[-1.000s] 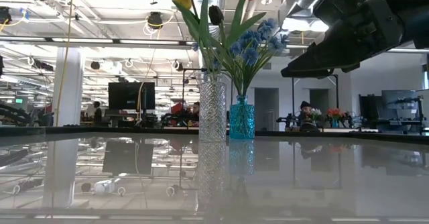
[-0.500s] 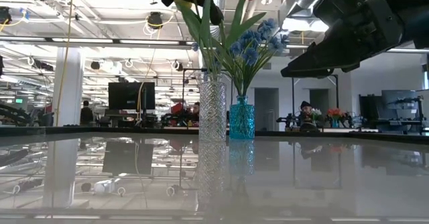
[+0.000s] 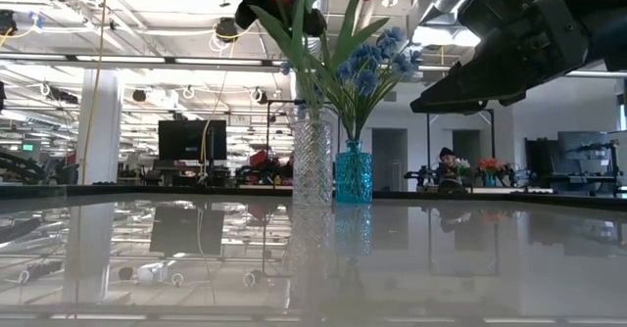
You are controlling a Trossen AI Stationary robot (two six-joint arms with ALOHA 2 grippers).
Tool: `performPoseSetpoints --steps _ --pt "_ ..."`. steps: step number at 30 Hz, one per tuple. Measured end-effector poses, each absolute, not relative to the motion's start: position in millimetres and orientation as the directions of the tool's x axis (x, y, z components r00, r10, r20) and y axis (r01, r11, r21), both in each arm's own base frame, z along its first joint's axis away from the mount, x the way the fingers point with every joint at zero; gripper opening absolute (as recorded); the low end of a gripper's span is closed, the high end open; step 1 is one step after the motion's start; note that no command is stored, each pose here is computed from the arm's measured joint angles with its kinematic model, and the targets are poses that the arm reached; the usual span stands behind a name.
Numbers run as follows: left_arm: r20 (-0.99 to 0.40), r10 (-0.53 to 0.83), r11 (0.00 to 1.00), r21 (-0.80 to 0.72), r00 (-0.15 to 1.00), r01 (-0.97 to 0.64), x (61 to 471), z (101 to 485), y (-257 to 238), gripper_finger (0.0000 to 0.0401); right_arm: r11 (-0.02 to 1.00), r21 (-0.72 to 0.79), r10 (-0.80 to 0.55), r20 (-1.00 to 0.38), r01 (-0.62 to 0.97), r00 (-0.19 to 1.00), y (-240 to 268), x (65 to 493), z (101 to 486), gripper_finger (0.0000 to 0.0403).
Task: Sort flowers into vase by color
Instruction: Put the yellow flower into the transparent vase
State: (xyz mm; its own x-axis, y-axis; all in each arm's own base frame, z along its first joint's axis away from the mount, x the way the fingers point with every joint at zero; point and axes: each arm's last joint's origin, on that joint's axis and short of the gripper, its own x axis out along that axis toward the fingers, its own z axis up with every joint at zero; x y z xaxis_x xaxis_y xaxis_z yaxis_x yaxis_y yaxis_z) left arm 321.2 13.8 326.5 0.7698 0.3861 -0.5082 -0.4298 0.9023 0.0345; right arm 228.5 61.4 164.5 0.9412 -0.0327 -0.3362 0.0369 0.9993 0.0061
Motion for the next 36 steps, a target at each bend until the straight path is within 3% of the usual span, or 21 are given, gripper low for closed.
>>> performPoseSetpoints --steps 11,20,29,36 --pt "-0.514 0.374 0.904 0.018 0.772 -0.427 325.3 319.4 15.4 0.0000 0.999 0.006 -0.033 -0.335 0.037 0.942 61.4 228.6 164.7 0.0218" --pt "-0.568 0.342 0.917 0.029 0.748 -0.397 347.3 291.3 19.9 0.0000 0.999 0.005 -0.032 -0.329 0.036 0.944 61.5 228.8 165.1 0.0218" --pt "-0.544 0.343 0.916 0.012 0.766 -0.402 346.7 297.8 21.9 0.0001 0.999 -0.003 -0.032 -0.330 0.033 0.944 61.5 228.8 165.1 0.0218" --pt "-0.526 0.341 0.921 0.022 0.779 -0.388 348.5 304.0 20.9 0.0034 0.999 -0.006 -0.032 -0.329 0.032 0.944 61.5 228.8 165.2 0.0218"
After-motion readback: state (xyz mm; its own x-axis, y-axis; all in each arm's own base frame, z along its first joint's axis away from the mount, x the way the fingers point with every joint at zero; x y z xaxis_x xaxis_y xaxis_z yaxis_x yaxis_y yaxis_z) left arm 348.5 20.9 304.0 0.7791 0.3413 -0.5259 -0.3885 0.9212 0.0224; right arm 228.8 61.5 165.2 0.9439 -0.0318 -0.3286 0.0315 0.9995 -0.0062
